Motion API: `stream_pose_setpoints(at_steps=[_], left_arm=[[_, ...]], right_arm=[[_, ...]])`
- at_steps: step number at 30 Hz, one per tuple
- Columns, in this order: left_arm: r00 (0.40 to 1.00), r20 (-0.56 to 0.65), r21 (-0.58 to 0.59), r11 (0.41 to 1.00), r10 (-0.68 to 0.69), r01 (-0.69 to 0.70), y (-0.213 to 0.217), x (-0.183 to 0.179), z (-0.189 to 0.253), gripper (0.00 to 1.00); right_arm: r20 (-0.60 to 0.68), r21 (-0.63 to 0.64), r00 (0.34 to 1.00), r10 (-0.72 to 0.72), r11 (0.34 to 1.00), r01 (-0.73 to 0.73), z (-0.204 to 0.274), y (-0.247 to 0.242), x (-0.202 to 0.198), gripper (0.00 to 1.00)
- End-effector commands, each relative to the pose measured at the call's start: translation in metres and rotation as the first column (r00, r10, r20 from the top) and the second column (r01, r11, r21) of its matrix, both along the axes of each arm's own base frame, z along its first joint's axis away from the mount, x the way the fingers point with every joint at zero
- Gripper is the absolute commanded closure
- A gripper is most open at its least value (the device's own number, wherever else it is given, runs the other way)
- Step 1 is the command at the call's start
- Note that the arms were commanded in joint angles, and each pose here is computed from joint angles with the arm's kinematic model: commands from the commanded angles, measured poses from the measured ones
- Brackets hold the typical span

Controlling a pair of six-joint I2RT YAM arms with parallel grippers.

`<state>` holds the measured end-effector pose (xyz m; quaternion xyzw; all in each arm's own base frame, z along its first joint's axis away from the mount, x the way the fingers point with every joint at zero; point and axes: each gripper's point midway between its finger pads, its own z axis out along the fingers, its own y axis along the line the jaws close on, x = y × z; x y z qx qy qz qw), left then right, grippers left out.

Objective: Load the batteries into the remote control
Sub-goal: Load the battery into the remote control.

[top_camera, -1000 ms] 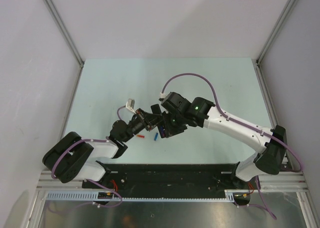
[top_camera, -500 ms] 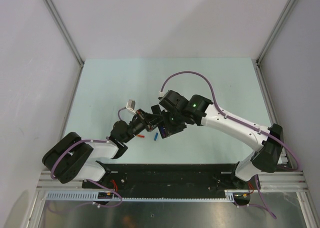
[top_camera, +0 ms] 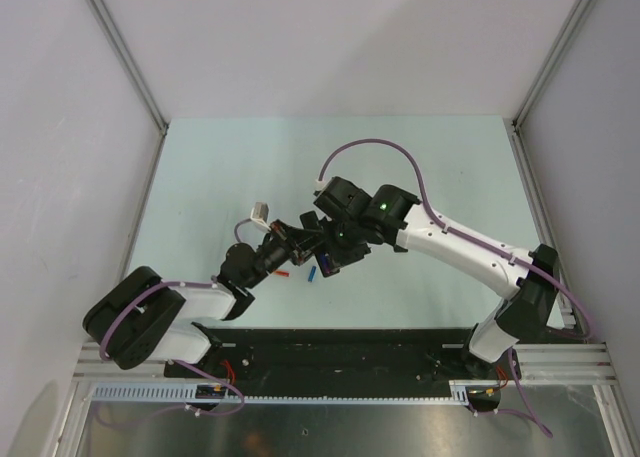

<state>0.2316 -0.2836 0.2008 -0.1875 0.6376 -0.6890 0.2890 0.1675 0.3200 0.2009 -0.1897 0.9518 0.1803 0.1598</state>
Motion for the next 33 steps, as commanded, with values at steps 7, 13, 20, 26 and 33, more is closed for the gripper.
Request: stream_pose_setpoints(at_steps=[7,13,20,26,33], left_arm=[[0.996,0.074,-0.166,0.984,-0.047,0.059,0.003,-0.019,0.051,1.00],[0.997,0.064,-0.163,0.985,-0.042,0.052,0.000,-0.015,0.050,1.00],[0.998,0.053,-0.151,0.987,-0.040,0.048,-0.002,-0.012,0.044,1.00],[0.998,0.047,-0.146,0.988,-0.042,0.048,-0.002,-0.012,0.041,1.00],[0.998,0.048,-0.146,0.988,-0.040,0.046,-0.001,-0.012,0.041,1.00]], right_arm=[[0.053,-0.014,0.998,-0.045,0.999,0.046,0.003,0.001,0.018,0.88],[0.055,-0.008,0.997,-0.046,0.999,0.046,0.007,0.001,0.015,0.76],[0.066,0.013,0.997,-0.046,0.999,0.046,0.014,0.005,0.014,0.65],[0.076,0.026,0.996,-0.052,0.998,0.050,0.019,0.008,0.014,0.60],[0.095,0.059,0.993,-0.064,0.997,0.058,0.033,0.009,0.017,0.58]])
